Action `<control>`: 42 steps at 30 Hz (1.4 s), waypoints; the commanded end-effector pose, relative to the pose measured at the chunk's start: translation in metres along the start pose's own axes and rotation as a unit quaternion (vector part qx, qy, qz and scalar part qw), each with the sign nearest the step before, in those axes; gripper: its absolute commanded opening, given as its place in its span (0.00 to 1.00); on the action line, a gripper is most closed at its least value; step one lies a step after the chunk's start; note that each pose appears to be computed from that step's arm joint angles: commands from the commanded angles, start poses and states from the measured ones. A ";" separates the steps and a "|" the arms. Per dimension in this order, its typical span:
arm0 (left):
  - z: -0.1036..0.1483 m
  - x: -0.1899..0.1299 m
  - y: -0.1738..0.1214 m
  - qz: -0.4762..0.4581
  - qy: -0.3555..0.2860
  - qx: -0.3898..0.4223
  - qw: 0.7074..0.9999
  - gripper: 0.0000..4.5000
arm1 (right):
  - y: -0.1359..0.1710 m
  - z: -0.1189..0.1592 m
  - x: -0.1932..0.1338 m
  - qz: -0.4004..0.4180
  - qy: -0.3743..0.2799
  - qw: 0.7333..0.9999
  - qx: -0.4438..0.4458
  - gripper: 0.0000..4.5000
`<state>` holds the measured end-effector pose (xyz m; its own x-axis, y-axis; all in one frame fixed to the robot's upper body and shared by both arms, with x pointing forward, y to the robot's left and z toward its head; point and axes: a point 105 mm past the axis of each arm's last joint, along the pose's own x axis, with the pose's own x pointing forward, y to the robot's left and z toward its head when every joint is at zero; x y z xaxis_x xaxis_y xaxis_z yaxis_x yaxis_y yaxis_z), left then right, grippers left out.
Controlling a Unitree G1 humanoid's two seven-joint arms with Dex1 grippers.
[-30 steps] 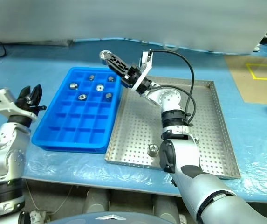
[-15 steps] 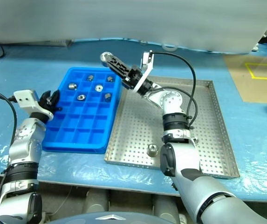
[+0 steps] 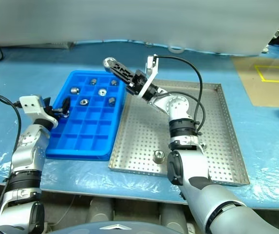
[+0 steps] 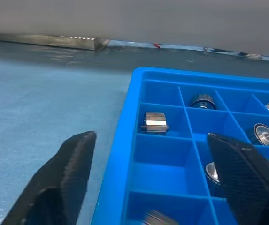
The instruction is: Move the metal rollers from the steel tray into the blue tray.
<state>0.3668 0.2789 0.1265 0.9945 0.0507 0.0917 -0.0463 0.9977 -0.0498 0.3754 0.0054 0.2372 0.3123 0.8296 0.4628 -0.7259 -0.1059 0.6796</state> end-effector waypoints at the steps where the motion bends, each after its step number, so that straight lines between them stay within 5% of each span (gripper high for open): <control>1: 0.033 -0.008 -0.001 -0.014 -0.057 -0.005 0.998 0.88 | 0.003 -0.013 0.006 -0.003 0.046 0.996 -0.082 0.26; 8: 0.116 -0.050 0.039 0.063 -0.208 -0.042 0.975 0.88 | -0.015 -0.080 0.026 -0.006 0.197 0.953 -0.229 0.26; 12: 0.136 -0.074 0.040 0.059 -0.237 -0.057 0.968 0.88 | -0.010 -0.098 0.044 0.027 0.226 0.938 -0.260 0.26; 16: 0.128 -0.096 0.024 0.047 -0.207 0.011 0.977 0.88 | -0.002 -0.130 0.060 0.079 0.279 0.909 -0.299 0.26; 22: 0.089 -0.143 -0.025 -0.068 -0.116 -0.022 0.991 0.88 | 0.008 -0.164 0.069 0.140 0.324 0.877 -0.327 0.26; 27: 0.052 -0.180 -0.030 -0.065 -0.025 -0.005 0.998 0.88 | 0.008 -0.188 0.071 0.157 0.356 0.858 -0.334 0.26; 34: 0.033 -0.191 -0.043 -0.077 0.000 -0.025 0.997 0.88 | 0.024 -0.216 0.089 0.190 0.378 0.827 -0.369 0.26; 42: 0.023 -0.179 -0.038 -0.017 -0.024 -0.026 0.999 0.88 | 0.040 -0.230 0.105 0.200 0.362 0.825 -0.384 0.26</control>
<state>0.1887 0.2324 0.1288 0.9941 0.0011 0.1089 0.0122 0.9926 -0.1210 0.3272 0.1228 0.1331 -0.0232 0.9679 -0.2502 -0.9953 -0.0458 -0.0851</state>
